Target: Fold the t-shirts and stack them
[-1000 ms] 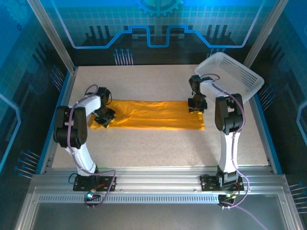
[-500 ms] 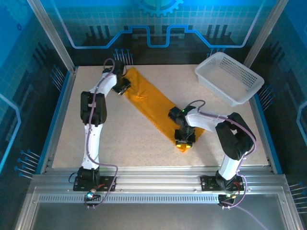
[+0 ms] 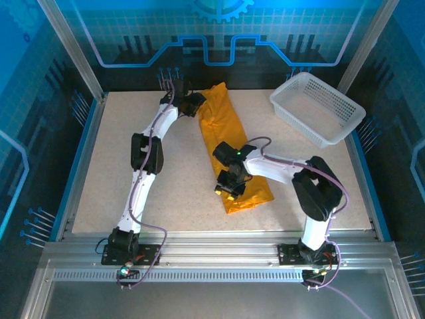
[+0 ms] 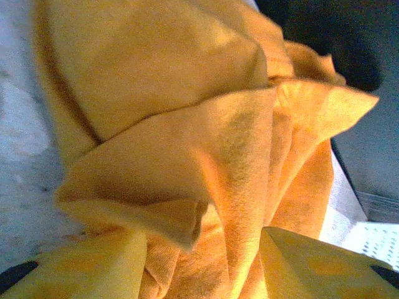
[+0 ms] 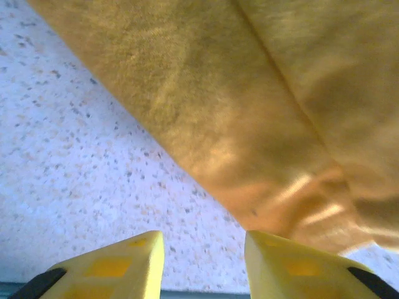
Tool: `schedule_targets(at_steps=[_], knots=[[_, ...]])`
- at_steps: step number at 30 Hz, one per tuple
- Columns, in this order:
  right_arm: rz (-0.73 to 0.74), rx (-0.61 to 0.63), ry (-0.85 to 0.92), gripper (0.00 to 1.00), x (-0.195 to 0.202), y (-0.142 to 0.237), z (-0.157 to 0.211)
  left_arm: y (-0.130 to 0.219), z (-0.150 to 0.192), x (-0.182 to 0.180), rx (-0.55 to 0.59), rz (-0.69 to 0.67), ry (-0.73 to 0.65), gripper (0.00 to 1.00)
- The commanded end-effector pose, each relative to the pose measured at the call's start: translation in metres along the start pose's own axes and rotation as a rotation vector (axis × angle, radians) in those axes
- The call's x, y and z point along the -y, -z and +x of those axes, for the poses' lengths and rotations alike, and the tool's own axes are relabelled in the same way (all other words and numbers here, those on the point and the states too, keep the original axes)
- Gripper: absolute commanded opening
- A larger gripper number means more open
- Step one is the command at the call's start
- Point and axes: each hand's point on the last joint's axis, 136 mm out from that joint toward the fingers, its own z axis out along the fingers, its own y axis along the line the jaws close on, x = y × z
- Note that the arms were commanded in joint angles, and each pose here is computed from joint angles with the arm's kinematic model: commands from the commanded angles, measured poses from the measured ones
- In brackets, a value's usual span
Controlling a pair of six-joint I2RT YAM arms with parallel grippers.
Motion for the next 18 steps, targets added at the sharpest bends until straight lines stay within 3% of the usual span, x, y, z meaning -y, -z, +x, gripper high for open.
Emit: schedule_targets(at_steps=[1,4,7,13,15,18], knots=[[0.038,0.046,-0.002,0.41,0.03,0.034,-0.005,0.081,-0.028,0.025,0.152,-0.124,-0.088,0.52],[0.053,0.104,0.074,0.44,0.054,0.052,-0.025,0.127,-0.02,0.012,0.205,-0.245,-0.126,0.52],[0.075,0.143,0.145,0.42,0.08,0.061,-0.056,0.146,0.024,0.0,0.115,-0.235,-0.091,0.48],[0.101,0.107,0.288,0.36,0.095,0.047,-0.1,0.145,0.188,-0.044,-0.272,-0.186,0.076,0.41],[0.112,0.061,0.327,0.33,0.093,0.035,-0.102,0.146,0.233,-0.049,-0.338,-0.165,0.102,0.41],[0.135,0.019,0.335,0.32,0.096,0.018,-0.098,0.143,0.272,-0.05,-0.366,-0.169,0.074,0.41]])
